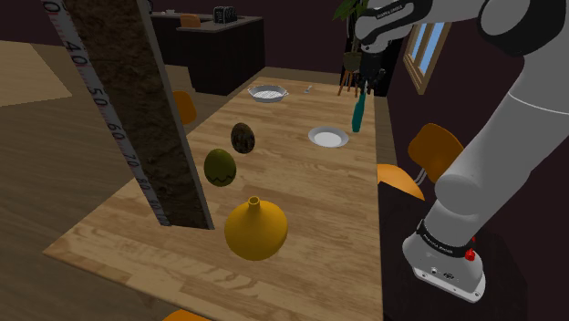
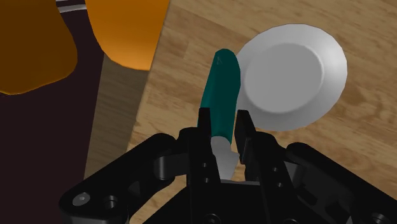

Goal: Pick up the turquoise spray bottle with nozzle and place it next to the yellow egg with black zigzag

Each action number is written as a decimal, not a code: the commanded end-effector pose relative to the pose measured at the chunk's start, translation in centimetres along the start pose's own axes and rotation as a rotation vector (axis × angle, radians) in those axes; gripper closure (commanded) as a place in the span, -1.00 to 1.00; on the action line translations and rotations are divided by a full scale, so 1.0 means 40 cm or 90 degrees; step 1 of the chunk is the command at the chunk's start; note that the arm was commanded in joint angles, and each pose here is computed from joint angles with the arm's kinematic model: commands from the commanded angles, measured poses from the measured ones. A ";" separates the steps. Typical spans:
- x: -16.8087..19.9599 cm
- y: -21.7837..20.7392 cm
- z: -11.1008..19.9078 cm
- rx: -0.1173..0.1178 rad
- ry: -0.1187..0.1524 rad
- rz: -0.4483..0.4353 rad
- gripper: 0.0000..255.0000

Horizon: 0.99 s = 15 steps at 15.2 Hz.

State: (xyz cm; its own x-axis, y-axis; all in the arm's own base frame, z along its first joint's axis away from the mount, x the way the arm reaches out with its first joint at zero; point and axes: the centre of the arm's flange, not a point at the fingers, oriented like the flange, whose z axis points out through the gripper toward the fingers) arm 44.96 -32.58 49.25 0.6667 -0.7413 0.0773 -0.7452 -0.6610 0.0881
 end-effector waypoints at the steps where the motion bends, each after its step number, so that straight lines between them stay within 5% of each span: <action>1: 0.003 0.002 -0.025 0.000 0.000 0.000 1.00; 15: 0.017 0.018 -0.208 0.000 0.000 0.000 1.00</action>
State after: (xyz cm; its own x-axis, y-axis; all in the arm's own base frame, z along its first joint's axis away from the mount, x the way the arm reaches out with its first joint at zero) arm 44.98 -32.62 57.17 0.6667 -0.7413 0.0774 -0.7452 -0.6610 0.0880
